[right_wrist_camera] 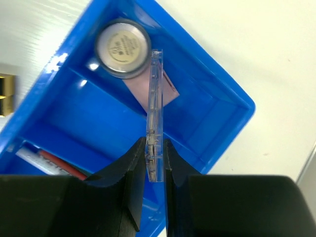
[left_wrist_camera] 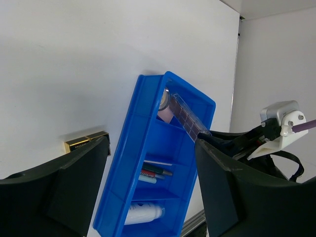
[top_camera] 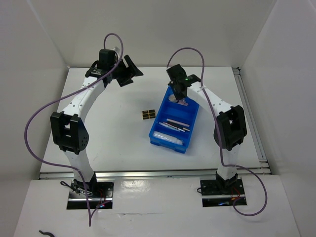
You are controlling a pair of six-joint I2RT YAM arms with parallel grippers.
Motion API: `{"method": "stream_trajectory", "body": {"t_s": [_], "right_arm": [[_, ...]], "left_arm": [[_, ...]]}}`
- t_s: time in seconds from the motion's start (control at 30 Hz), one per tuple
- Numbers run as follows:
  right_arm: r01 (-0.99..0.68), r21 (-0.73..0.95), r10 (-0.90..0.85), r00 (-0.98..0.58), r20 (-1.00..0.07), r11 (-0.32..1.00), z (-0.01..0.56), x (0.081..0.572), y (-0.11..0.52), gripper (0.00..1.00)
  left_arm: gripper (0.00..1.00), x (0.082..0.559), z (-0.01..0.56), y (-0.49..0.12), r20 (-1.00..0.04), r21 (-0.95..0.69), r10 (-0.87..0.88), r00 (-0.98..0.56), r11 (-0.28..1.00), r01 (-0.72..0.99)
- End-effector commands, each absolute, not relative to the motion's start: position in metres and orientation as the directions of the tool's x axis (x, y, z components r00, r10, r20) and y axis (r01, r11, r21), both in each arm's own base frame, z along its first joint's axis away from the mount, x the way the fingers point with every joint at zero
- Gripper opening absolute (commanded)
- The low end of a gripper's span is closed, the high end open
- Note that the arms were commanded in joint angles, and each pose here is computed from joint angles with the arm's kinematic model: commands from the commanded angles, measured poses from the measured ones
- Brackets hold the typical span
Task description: Organize the makeup
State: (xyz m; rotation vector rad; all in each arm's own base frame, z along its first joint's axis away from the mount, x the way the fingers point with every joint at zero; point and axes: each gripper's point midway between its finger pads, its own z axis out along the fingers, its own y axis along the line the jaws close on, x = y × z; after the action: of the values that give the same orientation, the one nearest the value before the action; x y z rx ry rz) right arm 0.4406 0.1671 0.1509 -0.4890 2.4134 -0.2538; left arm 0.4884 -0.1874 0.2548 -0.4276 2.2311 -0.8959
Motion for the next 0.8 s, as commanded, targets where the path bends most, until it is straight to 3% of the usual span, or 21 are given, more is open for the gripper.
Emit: {"method": "stream_trajectory", "body": {"t_s": [0.0,0.4,0.77], "right_arm": [[-0.316,-0.242,-0.390,-0.592,-0.705,0.917,0.205,0.455,0.191,0.00],[-0.264,-0.184,-0.303,-0.535,-0.789,0.947,0.215,0.468,0.175,0.00],[-0.338,-0.066,-0.221,-0.446,-0.867,0.939,0.253,0.474,0.189,0.00]], "left_arm": [[0.84,0.494,0.267,-0.188,-0.510,-0.704,-0.500,-0.700,0.710,0.006],[0.84,0.494,0.267,-0.188,-0.510,-0.704,-0.500,-0.700,0.710,0.006],[0.84,0.496,0.267,-0.184,-0.510,-0.704,-0.506,-0.696,0.710,0.000]]}}
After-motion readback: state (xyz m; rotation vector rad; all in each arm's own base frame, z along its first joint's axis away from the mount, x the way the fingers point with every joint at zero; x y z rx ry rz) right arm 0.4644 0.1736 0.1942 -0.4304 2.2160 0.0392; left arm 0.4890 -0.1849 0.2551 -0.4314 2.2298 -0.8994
